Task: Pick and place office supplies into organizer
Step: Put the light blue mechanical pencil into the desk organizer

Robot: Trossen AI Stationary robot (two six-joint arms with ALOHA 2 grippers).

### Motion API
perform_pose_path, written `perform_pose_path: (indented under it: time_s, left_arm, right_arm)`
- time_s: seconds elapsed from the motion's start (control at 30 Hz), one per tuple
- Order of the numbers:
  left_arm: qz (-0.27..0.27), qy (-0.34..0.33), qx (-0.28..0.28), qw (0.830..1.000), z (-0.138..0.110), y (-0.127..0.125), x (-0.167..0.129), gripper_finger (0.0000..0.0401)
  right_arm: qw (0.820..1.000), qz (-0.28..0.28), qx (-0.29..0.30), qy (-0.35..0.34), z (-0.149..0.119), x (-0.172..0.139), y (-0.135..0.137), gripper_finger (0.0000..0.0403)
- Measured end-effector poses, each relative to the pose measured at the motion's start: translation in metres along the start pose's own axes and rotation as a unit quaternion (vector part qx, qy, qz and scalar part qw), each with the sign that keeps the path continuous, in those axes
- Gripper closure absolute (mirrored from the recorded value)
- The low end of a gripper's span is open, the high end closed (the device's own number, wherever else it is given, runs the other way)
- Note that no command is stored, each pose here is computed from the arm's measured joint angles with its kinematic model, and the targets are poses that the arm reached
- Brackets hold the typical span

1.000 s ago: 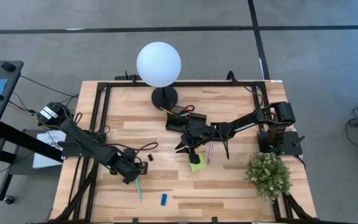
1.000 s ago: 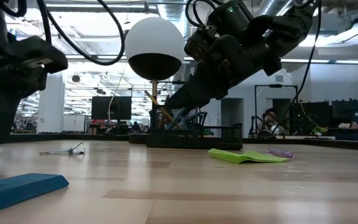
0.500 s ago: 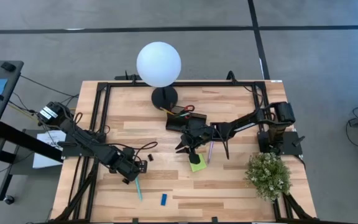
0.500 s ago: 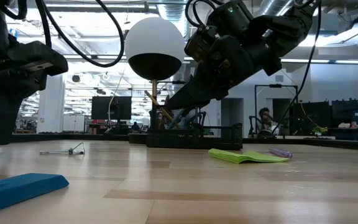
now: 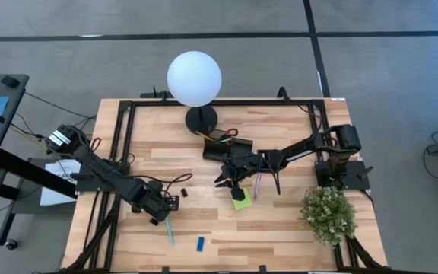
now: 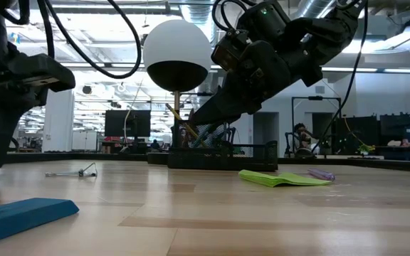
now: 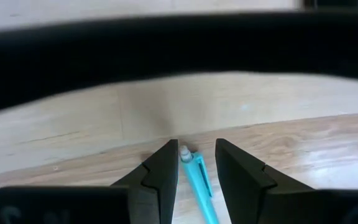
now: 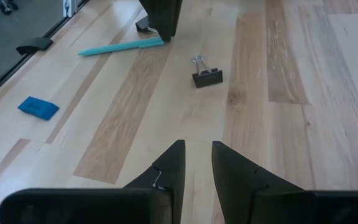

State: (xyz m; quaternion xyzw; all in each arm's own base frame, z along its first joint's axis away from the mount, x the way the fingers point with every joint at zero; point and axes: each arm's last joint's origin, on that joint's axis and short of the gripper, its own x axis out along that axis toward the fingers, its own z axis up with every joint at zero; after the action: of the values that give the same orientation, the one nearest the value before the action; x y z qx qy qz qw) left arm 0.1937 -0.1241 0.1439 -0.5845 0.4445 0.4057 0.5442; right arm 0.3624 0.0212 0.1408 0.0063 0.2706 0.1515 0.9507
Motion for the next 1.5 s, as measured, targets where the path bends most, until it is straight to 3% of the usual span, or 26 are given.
perform_pose_path:
  time_s: [0.33, 0.63, 0.87, 1.07, 1.23, 1.5]
  left_arm:
    - [0.038, 0.001, -0.003, 0.999, -0.005, -0.003, 0.011, 0.0303]
    - [0.045, -0.001, -0.002, 0.999, -0.008, -0.007, 0.008, 0.0389]
    - [0.008, -0.009, 0.021, 1.0, -0.009, -0.012, 0.008, 0.0398]
    - [-0.042, -0.068, 0.052, 0.995, -0.007, -0.017, 0.008, 0.04]
    - [-0.076, -0.136, 0.074, 0.985, -0.002, -0.021, 0.007, 0.0401]
    - [-0.129, -0.285, 0.107, 0.944, 0.023, -0.036, 0.001, 0.0401]
  right_arm:
    - [1.0, 0.0, -0.004, 0.0, 0.0, 0.0, 0.0, 0.0331]
    - [1.0, 0.0, -0.004, 0.001, 0.0, 0.0, 0.0, 0.0331]
    - [1.0, 0.0, -0.011, 0.001, 0.0, 0.0, 0.0, 0.0331]
    - [1.0, -0.001, -0.025, 0.0, 0.0, 0.0, 0.0, 0.0331]
    - [1.0, -0.001, 0.009, 0.0, 0.0, 0.0, 0.0, 0.0331]
    - [0.998, 0.016, 0.06, -0.001, 0.002, 0.0, 0.006, 0.0331]
